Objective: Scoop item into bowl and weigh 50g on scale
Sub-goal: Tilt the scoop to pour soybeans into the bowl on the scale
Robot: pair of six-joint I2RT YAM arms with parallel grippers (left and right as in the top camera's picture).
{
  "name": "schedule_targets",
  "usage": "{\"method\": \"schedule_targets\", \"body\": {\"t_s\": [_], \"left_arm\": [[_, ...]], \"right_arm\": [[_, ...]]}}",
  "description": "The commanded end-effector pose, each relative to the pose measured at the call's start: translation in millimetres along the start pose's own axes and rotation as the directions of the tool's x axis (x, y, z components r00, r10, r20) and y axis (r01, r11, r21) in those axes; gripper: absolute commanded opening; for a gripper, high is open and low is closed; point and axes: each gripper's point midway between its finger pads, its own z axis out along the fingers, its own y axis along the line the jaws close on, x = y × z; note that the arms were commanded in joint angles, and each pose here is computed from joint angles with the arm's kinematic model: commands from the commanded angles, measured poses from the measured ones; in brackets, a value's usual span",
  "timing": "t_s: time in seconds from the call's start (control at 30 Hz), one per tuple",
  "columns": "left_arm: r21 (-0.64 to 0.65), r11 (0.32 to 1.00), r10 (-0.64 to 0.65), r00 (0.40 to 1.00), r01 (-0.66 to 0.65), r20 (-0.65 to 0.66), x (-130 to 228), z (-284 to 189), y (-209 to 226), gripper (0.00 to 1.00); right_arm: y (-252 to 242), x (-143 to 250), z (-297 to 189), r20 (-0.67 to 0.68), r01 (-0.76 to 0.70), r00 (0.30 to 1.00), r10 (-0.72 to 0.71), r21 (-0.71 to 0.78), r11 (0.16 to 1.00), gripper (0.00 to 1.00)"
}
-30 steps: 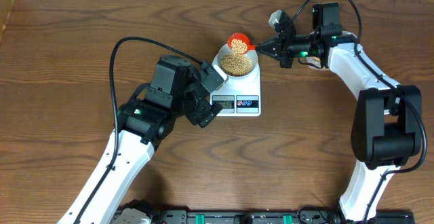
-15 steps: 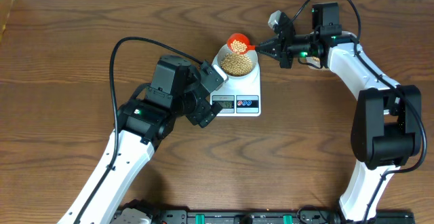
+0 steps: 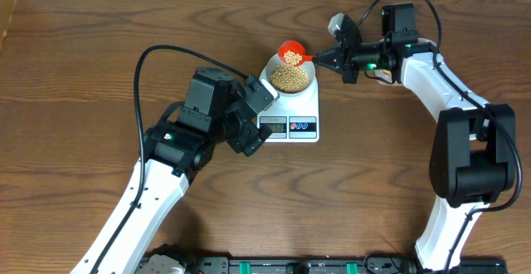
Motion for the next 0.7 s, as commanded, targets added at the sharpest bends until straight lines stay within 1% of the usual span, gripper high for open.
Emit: {"method": "schedule_targets", "body": {"t_s": [0.0,0.67], "left_arm": [[0.008,1.0,0.009,1.0,-0.009,0.009,-1.8,-1.5,-1.3,0.86],[0.008,1.0,0.009,1.0,-0.009,0.009,-1.8,-1.5,-1.3,0.86]], "right_arm": [[4.0,2.3,4.5,0.001,0.014,1.0,-0.014,-0.019,1.0,0.01],[4.3,2.6,4.5,-0.002,-0.055,0.999,0.055,-0.02,0.998,0.01]]}}
